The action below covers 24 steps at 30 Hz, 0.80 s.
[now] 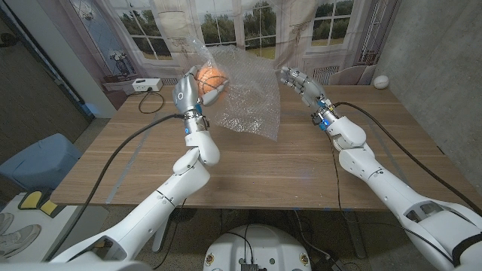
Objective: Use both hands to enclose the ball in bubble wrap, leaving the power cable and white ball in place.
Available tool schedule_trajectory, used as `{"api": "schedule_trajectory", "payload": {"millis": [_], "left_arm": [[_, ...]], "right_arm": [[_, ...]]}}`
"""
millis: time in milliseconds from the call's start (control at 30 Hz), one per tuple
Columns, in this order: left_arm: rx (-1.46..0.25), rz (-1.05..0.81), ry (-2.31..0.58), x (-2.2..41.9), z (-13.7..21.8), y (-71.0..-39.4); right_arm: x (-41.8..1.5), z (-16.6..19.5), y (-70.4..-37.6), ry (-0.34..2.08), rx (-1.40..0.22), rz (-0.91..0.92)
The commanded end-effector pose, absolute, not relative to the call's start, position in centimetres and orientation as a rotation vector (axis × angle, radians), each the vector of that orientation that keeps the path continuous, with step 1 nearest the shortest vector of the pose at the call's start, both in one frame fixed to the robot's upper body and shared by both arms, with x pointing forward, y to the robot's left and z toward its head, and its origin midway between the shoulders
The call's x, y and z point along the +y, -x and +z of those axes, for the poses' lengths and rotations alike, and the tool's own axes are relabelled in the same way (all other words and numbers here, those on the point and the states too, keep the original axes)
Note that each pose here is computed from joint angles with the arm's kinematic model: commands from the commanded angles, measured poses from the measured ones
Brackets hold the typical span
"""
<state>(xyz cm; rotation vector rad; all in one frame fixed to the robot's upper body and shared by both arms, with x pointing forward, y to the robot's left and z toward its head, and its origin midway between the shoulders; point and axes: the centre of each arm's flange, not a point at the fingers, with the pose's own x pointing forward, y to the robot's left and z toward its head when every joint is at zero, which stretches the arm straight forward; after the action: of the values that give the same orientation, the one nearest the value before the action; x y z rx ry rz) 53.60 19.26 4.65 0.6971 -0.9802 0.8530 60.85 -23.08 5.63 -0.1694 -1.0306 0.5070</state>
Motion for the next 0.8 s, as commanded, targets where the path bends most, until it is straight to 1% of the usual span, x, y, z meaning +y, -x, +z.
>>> {"api": "schedule_trajectory", "payload": {"millis": [33,100,300,567,800], "left_arm": [[-0.962,0.736,-0.667,17.2,5.9,-55.2],[-0.962,0.709,-0.657,16.9,6.0,-55.5],[-0.988,0.639,-0.632,15.7,7.0,-55.6],[-1.019,0.548,-0.578,14.3,8.3,-55.4],[-1.045,0.495,-0.521,13.5,9.2,-55.7]], "right_arm": [[-21.0,7.2,-54.8,0.619,-1.306,0.063],[-20.6,7.5,-54.5,0.654,-1.316,0.057],[-20.0,7.9,-55.2,0.638,-1.293,0.156],[-19.4,7.5,-56.1,0.648,-1.220,0.204],[-19.0,7.2,-56.9,0.622,-1.139,0.283]]}}
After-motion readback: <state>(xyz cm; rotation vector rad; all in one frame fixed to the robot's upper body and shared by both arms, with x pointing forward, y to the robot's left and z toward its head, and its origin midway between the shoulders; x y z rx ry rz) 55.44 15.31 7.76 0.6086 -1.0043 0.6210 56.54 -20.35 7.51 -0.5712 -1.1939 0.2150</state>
